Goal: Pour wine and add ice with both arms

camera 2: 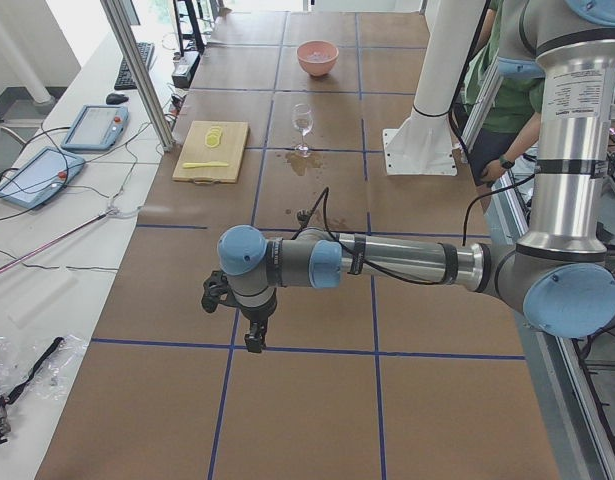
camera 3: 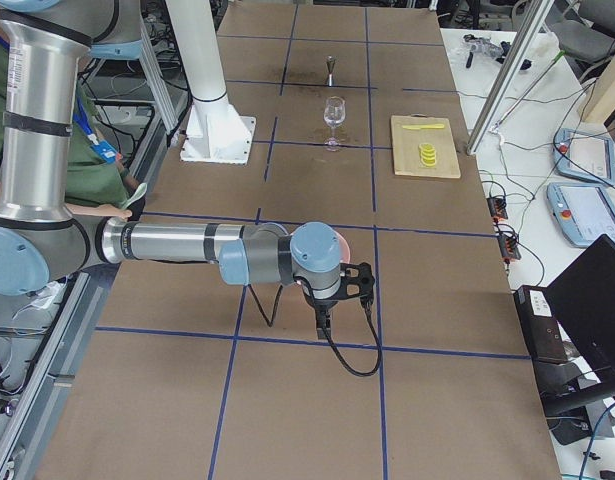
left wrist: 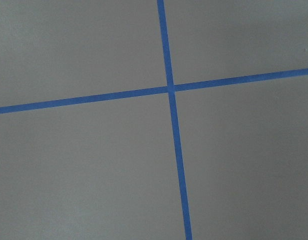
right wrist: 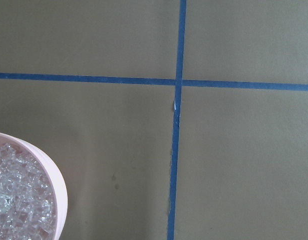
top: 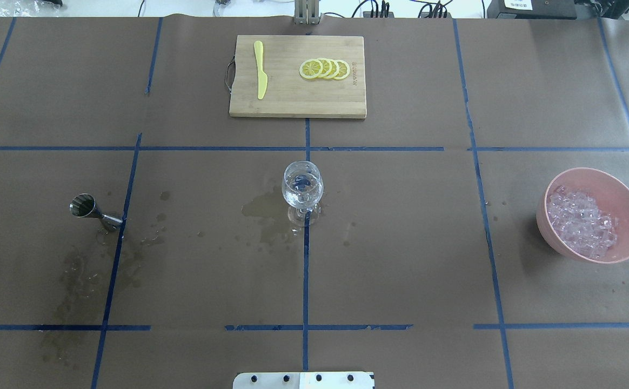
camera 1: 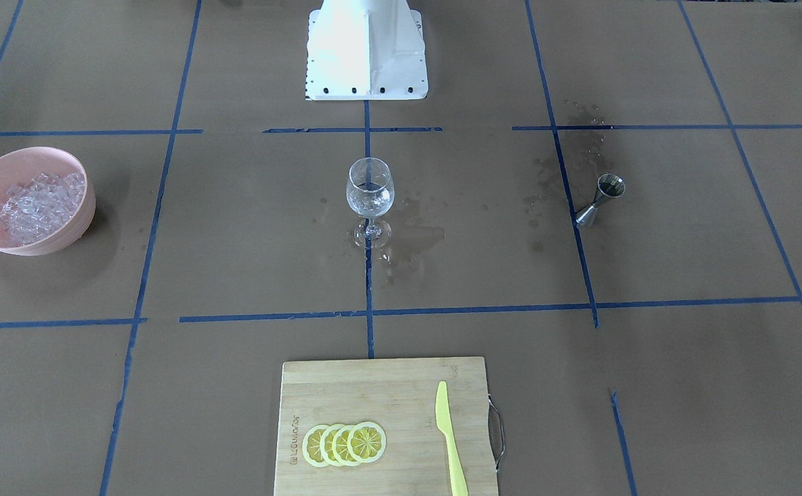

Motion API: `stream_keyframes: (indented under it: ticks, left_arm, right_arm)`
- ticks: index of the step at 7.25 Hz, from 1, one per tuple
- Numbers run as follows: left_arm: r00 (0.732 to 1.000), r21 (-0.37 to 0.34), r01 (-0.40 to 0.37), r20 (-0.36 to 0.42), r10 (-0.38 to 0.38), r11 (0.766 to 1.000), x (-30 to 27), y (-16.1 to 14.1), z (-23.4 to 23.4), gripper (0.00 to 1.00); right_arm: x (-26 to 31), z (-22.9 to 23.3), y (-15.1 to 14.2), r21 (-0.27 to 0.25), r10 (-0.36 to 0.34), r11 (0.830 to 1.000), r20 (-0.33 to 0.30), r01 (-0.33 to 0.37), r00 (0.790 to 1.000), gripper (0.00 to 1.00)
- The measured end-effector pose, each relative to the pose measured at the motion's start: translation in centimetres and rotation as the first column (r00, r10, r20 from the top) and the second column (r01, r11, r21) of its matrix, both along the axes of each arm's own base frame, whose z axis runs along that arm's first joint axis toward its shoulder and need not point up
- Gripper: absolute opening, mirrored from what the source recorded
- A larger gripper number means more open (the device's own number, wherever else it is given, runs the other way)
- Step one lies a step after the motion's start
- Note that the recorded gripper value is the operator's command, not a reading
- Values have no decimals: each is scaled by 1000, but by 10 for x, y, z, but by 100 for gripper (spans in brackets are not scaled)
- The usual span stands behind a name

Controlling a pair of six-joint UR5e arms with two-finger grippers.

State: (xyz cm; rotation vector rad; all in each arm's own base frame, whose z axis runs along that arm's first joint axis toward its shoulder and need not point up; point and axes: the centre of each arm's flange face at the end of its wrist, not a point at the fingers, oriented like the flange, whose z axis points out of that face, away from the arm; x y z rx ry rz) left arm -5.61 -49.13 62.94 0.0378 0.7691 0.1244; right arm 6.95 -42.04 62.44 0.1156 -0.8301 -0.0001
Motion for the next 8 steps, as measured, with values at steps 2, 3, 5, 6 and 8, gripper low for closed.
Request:
stream_keyframes:
  ticks: [2,3,5,6,8]
  left_arm:
    - [1000,41,3,0,-3,999,0,-4,-21,100]
    - [1000,115,13,0,-13,993,-1,-7,-62,100]
    - [996,252,86,-23,-83,964,0,4,-165,100]
    - [990,276,138,-56,-127,951,12,15,-209,100]
    - [972,245,221,-137,-192,944,77,44,-266,100]
  right_arm:
    - [0,-2,-2,3,5,1000,1,-5,1000,100]
    - [0,-5,-3,7,6,1000,1,-6,1000,100]
    - [0,-9,-6,20,7,1000,-3,-7,1000,100]
    - [1,-11,-7,27,7,1000,-9,-7,1000,100]
    - [0,-10,-8,15,15,1000,-8,-15,1000,100]
